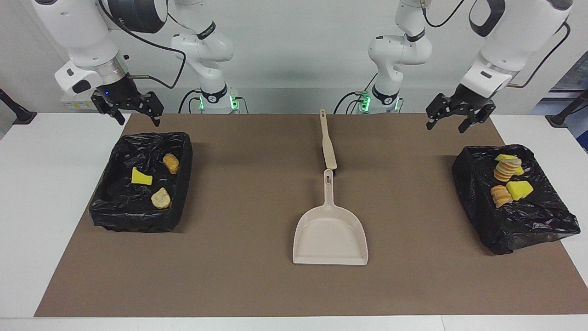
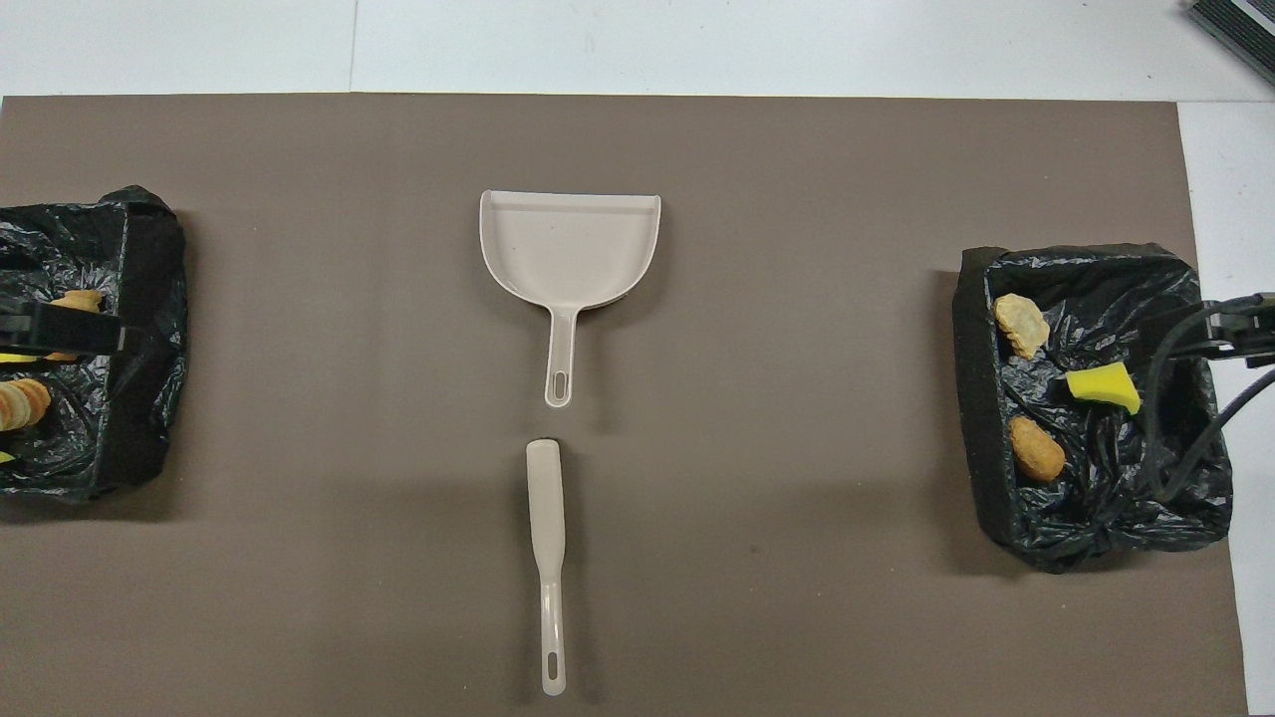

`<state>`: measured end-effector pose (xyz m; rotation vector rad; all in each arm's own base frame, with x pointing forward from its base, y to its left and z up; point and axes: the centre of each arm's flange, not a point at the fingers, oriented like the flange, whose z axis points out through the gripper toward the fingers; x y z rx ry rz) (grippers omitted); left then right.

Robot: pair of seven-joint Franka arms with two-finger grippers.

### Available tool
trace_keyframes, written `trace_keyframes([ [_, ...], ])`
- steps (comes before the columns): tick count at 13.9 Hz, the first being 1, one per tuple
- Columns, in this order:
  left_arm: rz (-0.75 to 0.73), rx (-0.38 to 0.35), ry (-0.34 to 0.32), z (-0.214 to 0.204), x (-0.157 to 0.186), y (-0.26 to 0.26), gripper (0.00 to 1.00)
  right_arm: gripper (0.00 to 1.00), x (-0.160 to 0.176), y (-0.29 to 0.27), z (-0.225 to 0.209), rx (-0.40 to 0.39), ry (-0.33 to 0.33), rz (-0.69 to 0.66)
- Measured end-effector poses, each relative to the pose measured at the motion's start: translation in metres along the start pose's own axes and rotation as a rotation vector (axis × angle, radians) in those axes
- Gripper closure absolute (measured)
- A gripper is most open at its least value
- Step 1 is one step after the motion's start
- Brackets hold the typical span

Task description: Sweep and dump trash in bin

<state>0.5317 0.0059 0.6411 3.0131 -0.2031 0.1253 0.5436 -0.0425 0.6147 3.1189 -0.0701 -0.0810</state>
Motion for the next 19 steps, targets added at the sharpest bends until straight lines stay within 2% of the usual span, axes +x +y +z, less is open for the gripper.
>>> trace_keyframes([
  [1,0.004,0.007,0.008,-0.007,-0.001,-0.005,0.0,0.0,0.0,0.0,0.0,0.0,0.0,0.0],
  [6,0.02,0.03,-0.037,-0.028,0.007,0.0,0.0,0.0,0.0,0.0,0.0,0.0,0.0,0.0],
  [9,0.023,0.032,-0.058,-0.028,0.009,0.001,0.0,0.0,0.0,0.0,0.0,0.0,0.0,0.0],
  [12,0.036,0.072,-0.076,-0.027,0.008,0.005,0.0,0.0,0.0,0.0,0.0,0.0,0.0,0.0],
  [19,0.038,0.106,-0.082,-0.027,0.007,0.004,0.0,0.0,0.0,0.0,0.0,0.0,0.0,0.0],
])
